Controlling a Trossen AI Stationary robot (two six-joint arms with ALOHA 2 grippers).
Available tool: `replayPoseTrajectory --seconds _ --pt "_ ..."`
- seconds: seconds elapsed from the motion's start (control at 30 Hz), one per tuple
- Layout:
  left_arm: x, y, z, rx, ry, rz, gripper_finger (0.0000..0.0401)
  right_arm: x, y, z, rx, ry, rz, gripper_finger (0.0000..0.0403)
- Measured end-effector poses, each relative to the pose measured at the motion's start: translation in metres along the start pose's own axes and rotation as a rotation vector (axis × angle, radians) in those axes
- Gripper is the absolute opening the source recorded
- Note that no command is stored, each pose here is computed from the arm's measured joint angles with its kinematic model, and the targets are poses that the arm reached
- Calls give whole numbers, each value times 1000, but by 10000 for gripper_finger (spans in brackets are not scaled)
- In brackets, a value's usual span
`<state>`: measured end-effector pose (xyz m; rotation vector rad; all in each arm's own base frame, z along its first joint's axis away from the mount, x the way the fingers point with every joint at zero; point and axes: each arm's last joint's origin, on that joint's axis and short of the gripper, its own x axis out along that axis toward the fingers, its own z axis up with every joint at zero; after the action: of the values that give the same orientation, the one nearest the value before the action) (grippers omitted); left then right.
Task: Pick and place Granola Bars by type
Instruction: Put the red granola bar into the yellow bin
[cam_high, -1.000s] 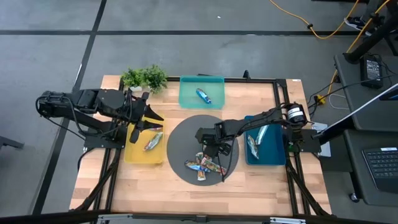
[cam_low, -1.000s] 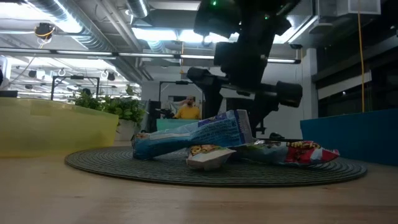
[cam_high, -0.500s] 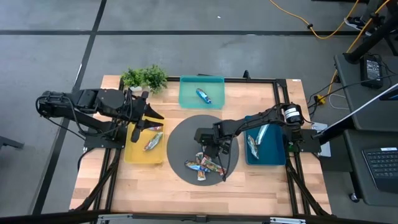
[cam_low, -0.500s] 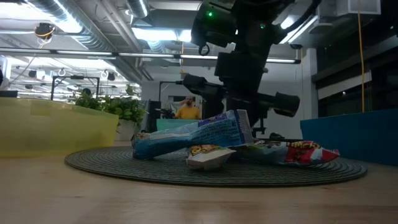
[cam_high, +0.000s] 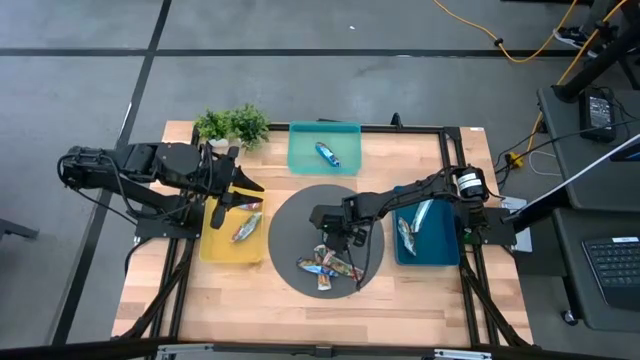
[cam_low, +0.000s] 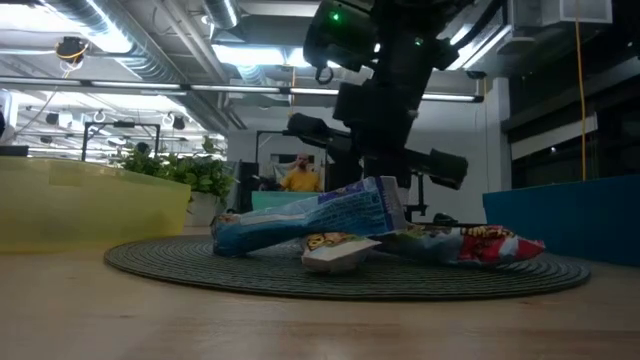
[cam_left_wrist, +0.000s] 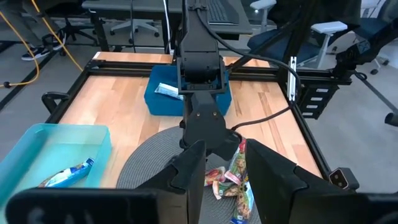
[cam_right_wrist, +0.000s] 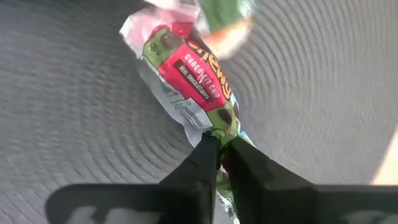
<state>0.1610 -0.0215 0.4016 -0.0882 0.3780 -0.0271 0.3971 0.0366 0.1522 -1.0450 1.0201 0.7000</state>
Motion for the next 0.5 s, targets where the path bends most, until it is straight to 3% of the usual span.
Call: replayPoseTrajectory --seconds 0.2,0.5 --pt "0 0 0 1 0 0 106 -22 -25 2 124 103 -85 19" --pt "0 2 -1 12 2 67 103 -92 -80 -4 520 70 -185 18"
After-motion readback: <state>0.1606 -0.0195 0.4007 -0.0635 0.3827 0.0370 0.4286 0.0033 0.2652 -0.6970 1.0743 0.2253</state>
